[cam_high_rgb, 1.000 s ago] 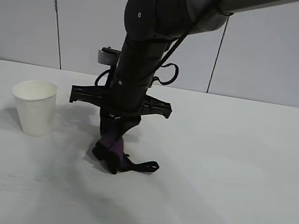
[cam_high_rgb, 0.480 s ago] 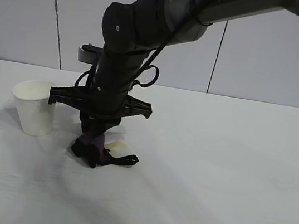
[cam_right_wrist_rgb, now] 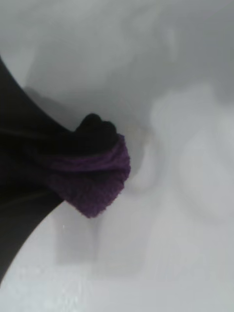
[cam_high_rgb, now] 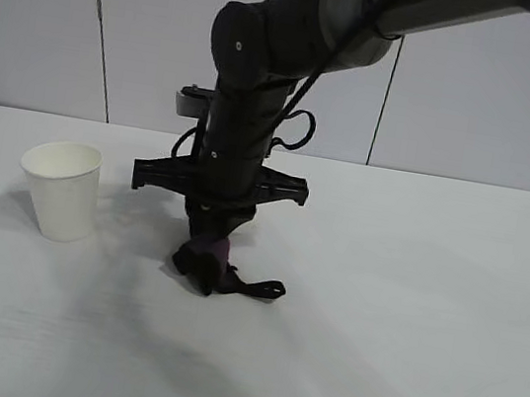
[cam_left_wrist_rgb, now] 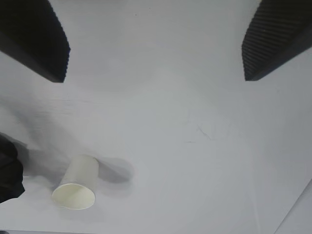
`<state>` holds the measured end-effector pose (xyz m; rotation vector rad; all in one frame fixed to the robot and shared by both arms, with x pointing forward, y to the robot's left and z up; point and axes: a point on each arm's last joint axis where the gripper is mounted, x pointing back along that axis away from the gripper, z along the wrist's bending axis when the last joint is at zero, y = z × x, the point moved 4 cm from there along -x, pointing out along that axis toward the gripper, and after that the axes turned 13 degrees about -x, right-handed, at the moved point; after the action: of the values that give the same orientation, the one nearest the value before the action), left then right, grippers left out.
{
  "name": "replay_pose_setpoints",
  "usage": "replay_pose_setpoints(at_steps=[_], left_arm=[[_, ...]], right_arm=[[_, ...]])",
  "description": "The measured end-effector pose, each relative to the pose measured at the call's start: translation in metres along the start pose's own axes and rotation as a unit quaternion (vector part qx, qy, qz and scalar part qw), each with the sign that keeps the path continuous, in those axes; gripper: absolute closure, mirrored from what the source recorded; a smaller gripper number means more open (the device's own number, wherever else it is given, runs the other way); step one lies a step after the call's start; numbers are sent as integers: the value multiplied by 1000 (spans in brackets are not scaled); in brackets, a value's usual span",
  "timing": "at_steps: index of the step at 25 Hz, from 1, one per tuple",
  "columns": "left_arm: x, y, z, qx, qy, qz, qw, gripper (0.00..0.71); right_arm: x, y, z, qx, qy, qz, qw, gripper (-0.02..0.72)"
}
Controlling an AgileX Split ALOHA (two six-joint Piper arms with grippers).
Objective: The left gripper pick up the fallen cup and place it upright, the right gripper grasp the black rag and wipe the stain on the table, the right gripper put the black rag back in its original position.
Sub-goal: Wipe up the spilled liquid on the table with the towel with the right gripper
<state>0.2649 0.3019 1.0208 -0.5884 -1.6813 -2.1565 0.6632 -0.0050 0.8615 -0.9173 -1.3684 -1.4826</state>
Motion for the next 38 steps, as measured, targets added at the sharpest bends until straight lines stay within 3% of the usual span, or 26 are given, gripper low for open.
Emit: replay_pose_setpoints(at_steps=[9, 12, 18, 23, 27, 33, 38], left_arm=[[0, 0, 0, 0, 0, 0, 1000, 20], [0, 0, 0, 0, 0, 0, 1000, 20], [0, 0, 0, 0, 0, 0, 1000, 20], [0, 0, 0, 0, 0, 0, 1000, 20], [0, 0, 0, 0, 0, 0, 1000, 20], [0, 0, 0, 0, 0, 0, 1000, 20], [0, 0, 0, 0, 0, 0, 1000, 20]], right_arm=[[7, 12, -26, 26, -48, 9, 998, 574], [7, 9, -20, 5, -25, 18, 1000, 574], [8, 10, 5, -58, 66, 19, 996, 574], [9, 20, 13, -47, 87, -27, 995, 574], [10, 25, 12, -14, 72, -56, 996, 574], [8, 22, 5, -1, 44, -46, 998, 574], [7, 18, -8, 29, -7, -32, 999, 574]])
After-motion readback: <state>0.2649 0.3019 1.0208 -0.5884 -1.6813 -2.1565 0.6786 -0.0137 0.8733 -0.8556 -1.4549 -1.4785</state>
